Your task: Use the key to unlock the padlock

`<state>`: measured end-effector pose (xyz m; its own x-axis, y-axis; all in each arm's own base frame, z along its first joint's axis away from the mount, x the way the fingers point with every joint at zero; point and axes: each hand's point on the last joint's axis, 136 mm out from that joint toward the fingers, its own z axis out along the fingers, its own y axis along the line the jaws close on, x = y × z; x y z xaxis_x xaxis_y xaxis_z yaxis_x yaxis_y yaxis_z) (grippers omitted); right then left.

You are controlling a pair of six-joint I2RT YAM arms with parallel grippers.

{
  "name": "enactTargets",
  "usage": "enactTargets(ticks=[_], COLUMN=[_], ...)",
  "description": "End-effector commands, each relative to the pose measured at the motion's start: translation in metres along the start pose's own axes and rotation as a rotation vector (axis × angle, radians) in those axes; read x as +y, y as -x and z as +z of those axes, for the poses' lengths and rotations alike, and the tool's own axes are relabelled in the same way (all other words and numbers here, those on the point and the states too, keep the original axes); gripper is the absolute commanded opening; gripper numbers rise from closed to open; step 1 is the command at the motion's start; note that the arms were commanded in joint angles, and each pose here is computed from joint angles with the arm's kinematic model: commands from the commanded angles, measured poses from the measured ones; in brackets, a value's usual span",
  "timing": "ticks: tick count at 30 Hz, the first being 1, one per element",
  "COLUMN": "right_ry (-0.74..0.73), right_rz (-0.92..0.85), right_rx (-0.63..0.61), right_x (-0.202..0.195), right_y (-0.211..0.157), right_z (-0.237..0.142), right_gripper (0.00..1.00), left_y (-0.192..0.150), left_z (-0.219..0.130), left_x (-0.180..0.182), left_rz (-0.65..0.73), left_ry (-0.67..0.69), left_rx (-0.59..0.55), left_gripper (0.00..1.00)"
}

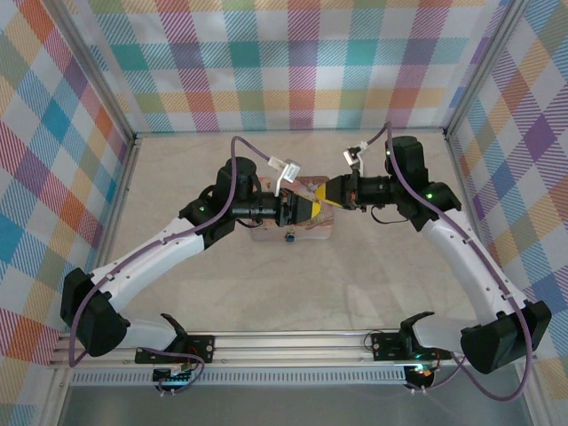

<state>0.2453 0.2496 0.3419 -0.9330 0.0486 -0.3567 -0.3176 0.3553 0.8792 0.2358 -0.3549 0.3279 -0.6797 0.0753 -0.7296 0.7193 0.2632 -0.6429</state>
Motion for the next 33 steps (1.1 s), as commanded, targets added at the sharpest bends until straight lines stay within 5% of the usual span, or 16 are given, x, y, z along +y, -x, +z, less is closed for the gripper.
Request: enactTargets(ticks=[1, 33], right_ry=[0.029, 0.027], right_rz=[-0.029, -0.026], right_rx=[-0.007, -0.039], right_x=[0.010, 0.007], right_y=[-0.001, 0.003], right_z=[-0.005, -0.011], right_gripper=[0.01, 0.00], left_y=[0.003, -0.006], left_z=[0.002, 0.003], left_x=[-0.008, 0.003], left_rz=[0.008, -0.003], left_ry=[-0.027, 0.021], left_rx=[-0.007, 0.009], left_gripper=[0.25, 0.09])
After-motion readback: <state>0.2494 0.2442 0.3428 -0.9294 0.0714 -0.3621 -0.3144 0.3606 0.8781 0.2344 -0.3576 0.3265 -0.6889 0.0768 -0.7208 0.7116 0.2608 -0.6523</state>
